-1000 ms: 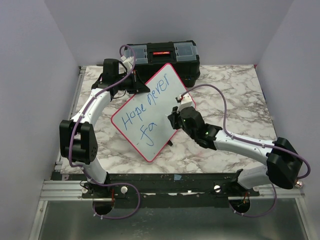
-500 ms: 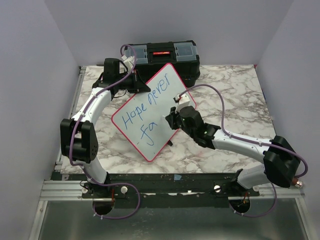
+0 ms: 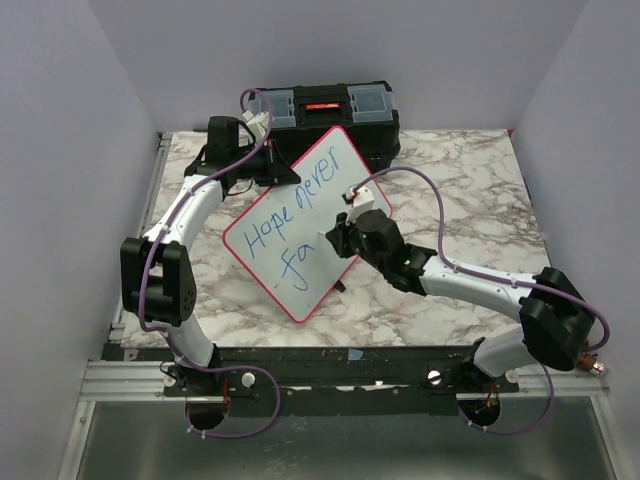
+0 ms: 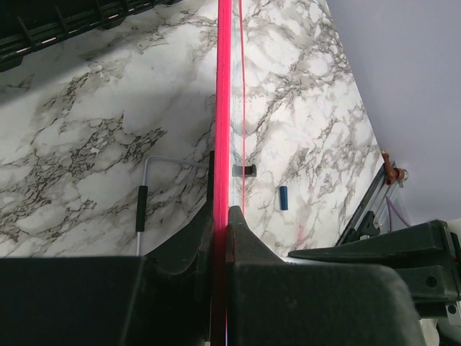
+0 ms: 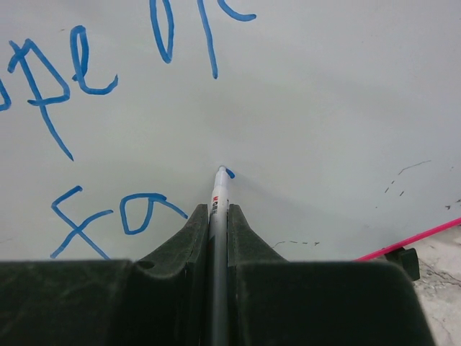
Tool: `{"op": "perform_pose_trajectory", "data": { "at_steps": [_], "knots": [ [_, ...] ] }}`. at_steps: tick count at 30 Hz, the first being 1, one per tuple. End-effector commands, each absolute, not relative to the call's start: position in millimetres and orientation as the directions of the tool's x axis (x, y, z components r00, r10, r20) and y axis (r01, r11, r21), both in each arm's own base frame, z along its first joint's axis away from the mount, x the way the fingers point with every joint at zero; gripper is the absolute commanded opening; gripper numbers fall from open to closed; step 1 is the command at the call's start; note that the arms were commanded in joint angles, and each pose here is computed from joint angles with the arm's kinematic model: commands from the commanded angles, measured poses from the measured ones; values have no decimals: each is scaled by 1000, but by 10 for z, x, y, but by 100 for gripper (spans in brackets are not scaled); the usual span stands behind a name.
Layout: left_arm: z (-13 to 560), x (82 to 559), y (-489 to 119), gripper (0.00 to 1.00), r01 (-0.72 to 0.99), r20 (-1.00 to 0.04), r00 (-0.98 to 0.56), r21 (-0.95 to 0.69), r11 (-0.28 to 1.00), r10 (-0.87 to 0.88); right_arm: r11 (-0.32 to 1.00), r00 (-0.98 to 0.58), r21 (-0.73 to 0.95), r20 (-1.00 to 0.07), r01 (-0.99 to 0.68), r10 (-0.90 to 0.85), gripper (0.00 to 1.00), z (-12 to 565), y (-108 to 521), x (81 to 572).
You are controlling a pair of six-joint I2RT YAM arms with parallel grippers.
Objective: Write a sentence on the whiteboard
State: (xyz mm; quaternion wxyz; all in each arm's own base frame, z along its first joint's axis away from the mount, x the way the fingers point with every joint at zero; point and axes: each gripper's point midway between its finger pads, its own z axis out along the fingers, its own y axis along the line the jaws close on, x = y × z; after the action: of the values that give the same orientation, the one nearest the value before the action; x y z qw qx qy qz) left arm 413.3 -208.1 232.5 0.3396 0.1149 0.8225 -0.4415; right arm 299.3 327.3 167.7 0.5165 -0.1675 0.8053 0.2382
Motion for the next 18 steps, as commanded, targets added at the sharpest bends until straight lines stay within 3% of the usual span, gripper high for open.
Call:
{"op": "perform_pose_trajectory", "data": {
  "at_steps": [1,18],
  "knots": [
    [2370,4204,-2111,0,554,-724,-686,-586,591,-73,769,-405,242,-914,-591,-25,1,1755,3454,2931],
    [2382,4190,-2110,0,555,-724,-685,-586,590,-75,778,-474,259,-878,-572,-57,1,1423,3251,2716]
  ]
}}
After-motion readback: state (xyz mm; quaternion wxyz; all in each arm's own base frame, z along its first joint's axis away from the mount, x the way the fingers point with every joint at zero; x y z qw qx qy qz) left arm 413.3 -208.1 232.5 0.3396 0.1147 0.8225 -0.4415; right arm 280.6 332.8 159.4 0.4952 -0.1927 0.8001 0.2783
